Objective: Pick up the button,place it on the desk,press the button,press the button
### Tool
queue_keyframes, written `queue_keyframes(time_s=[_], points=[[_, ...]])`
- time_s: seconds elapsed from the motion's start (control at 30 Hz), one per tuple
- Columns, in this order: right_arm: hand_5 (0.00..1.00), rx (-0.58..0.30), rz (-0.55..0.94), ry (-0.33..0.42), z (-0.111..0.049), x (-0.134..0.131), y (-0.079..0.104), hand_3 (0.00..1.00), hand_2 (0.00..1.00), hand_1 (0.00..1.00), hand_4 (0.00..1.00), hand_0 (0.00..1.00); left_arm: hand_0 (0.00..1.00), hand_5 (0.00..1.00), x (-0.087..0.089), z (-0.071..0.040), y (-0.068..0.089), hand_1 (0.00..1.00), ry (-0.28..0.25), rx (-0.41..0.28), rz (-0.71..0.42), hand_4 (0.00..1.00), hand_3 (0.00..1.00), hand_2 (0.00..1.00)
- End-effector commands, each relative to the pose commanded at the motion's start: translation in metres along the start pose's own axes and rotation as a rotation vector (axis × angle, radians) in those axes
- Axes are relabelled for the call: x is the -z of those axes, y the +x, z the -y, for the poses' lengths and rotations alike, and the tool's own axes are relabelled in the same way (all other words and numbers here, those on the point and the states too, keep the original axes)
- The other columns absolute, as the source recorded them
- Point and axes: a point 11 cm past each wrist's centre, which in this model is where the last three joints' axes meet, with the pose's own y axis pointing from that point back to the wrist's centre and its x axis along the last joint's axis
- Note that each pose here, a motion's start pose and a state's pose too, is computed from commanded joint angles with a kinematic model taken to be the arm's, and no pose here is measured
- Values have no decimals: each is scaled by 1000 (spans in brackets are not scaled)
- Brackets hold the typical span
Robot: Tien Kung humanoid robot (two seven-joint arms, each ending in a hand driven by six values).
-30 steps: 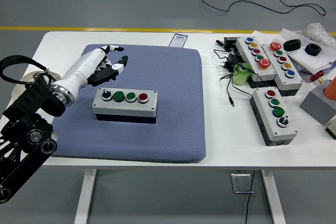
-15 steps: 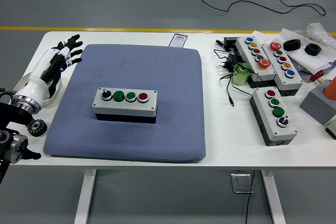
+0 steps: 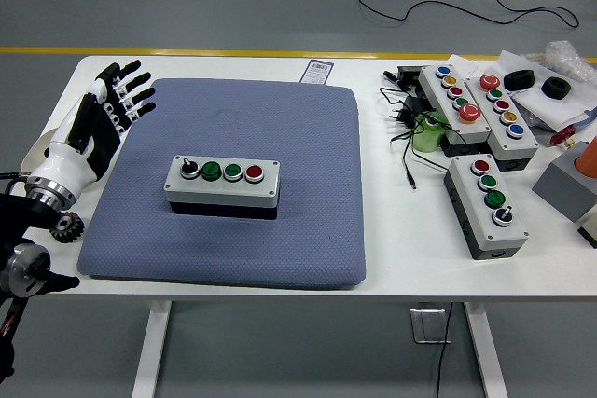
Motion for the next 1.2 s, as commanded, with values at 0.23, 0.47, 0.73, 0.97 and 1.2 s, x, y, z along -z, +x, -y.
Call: queue_keyframes(time_s=[0.23,0.47,0.73,0.97,1.2], points=[[293,0,2,5,0,2,0,594,676,653,435,652,875,998,2,-2,3,922,7,-9,22,615,909,946],[294,-3,9,7,0,3,1,594,676,653,435,652,878,998,1,2,2,925,4,-7,38,618,912,953],[293,-1,10,7,0,3,1,594,677,653,435,652,879,998,3,0,3,926,6,-7,53,618,913,954],[294,-1,10,7,-1,4,0,594,677,653,436,652,879,998,2,1,5,926,-1,-20,54,617,913,955],[294,-1,10,7,0,4,0,594,677,653,435,652,879,998,2,1,7,926,-1,-28,54,617,913,955]])
